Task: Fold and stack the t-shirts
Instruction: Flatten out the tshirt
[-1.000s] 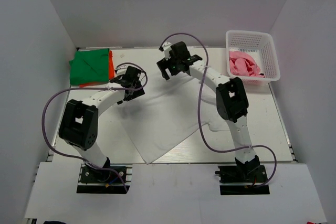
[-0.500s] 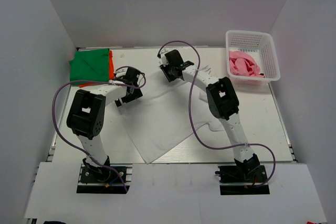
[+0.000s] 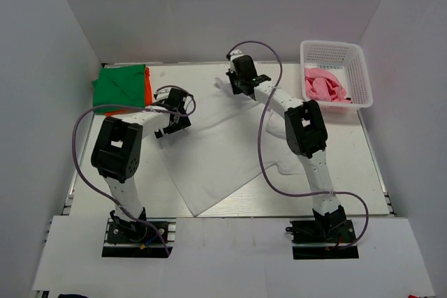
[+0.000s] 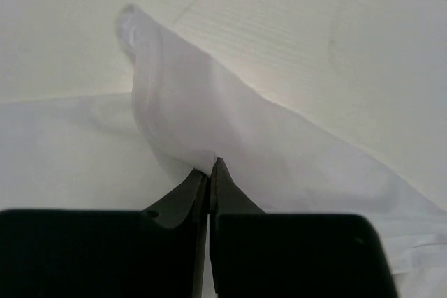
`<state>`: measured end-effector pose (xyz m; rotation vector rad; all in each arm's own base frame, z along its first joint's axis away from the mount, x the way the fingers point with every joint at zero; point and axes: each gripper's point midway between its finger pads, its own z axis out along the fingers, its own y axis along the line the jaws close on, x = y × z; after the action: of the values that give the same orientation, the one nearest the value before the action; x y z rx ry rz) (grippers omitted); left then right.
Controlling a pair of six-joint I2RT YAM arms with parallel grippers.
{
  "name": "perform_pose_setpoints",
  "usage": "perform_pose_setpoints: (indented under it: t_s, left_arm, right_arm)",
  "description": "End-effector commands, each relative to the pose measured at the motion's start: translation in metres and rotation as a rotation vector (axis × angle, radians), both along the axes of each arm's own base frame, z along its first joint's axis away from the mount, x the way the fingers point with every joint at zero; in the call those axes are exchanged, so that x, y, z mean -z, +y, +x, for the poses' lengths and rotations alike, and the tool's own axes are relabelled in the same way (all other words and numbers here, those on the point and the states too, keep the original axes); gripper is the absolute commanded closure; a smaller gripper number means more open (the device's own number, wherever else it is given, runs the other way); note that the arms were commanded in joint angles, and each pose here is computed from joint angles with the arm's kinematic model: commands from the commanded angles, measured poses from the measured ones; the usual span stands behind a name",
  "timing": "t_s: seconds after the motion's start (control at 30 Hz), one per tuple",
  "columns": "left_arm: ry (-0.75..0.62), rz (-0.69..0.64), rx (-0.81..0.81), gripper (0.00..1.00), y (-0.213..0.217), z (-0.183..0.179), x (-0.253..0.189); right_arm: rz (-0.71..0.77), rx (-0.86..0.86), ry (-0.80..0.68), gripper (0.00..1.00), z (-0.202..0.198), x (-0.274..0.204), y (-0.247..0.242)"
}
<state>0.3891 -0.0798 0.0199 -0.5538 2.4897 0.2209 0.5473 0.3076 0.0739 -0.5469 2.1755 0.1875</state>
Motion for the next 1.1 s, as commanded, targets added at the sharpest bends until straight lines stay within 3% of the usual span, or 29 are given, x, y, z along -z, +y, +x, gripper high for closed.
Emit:
perform_pose_setpoints:
  t_s: [0.0, 0.1, 0.23, 0.33, 0.4, 0.47, 0.53, 0.6, 0.7, 0.77, 0.8, 0.83, 0.87, 0.9, 0.93, 0.97, 1.07]
  left_arm:
    - [0.062, 0.038, 0.047, 0.00, 0.004, -0.002, 0.019]
    - [0.064, 0.058, 0.088, 0.00, 0.001, 0.009, 0.016]
    - [0.061, 0.087, 0.151, 0.00, -0.004, 0.021, 0.015]
    - [0.026, 0.084, 0.190, 0.00, -0.012, 0.041, 0.009]
    - [0.008, 0.087, 0.203, 0.00, -0.015, 0.053, 0.004]
    - [-0.007, 0.094, 0.221, 0.00, -0.018, 0.064, -0.001]
    - [-0.015, 0.109, 0.229, 0.00, -0.021, 0.077, -0.006]
    - [-0.048, 0.113, 0.245, 0.00, -0.026, 0.095, -0.015]
    - [-0.037, 0.126, 0.229, 0.00, -0.026, 0.117, -0.011]
    - [-0.044, 0.134, 0.223, 0.00, -0.030, 0.137, -0.020]
    - [0.004, 0.153, 0.207, 0.00, -0.022, 0.140, 0.002]
    - [0.034, 0.159, 0.197, 0.00, -0.016, 0.143, 0.008]
    - [-0.006, 0.151, 0.194, 0.00, -0.021, 0.160, -0.003]
    - [-0.004, 0.155, 0.162, 0.00, -0.013, 0.167, -0.001]
    - [0.063, 0.164, 0.143, 0.00, -0.002, 0.163, 0.019]
    - [0.018, 0.142, 0.147, 0.00, -0.009, 0.178, 0.002]
    - [-0.052, 0.088, 0.137, 0.00, -0.010, 0.187, -0.028]
  right_arm:
    - [0.095, 0.139, -0.135, 0.98, 0.038, -0.060, -0.028]
    - [0.063, 0.246, -0.179, 0.91, 0.069, -0.056, -0.067]
    - [0.068, 0.419, -0.357, 0.88, 0.115, -0.073, -0.115]
    - [0.103, 0.493, -0.449, 0.59, 0.146, -0.085, -0.145]
    - [0.145, 0.466, -0.503, 0.27, 0.156, -0.102, -0.148]
    - [0.149, 0.456, -0.502, 0.10, 0.153, -0.112, -0.149]
    - [0.151, 0.411, -0.495, 0.10, 0.141, -0.134, -0.144]
    - [0.142, 0.351, -0.413, 0.10, 0.124, -0.122, -0.135]
    - [0.160, 0.221, -0.277, 0.10, 0.068, -0.135, -0.118]
    - [0.157, 0.176, -0.156, 0.10, 0.028, -0.106, -0.112]
    - [0.168, 0.156, -0.150, 0.10, 0.010, -0.120, -0.109]
    - [0.149, 0.153, -0.068, 0.10, -0.021, -0.092, -0.112]
    - [0.163, 0.132, -0.070, 0.10, -0.036, -0.102, -0.110]
    - [0.134, 0.134, -0.013, 0.10, -0.056, -0.077, -0.113]
    - [0.137, 0.127, -0.034, 0.10, -0.069, -0.092, -0.115]
    - [0.080, 0.152, 0.038, 0.10, -0.091, -0.058, -0.127]
    - [0.019, 0.201, 0.113, 0.10, -0.120, -0.034, -0.145]
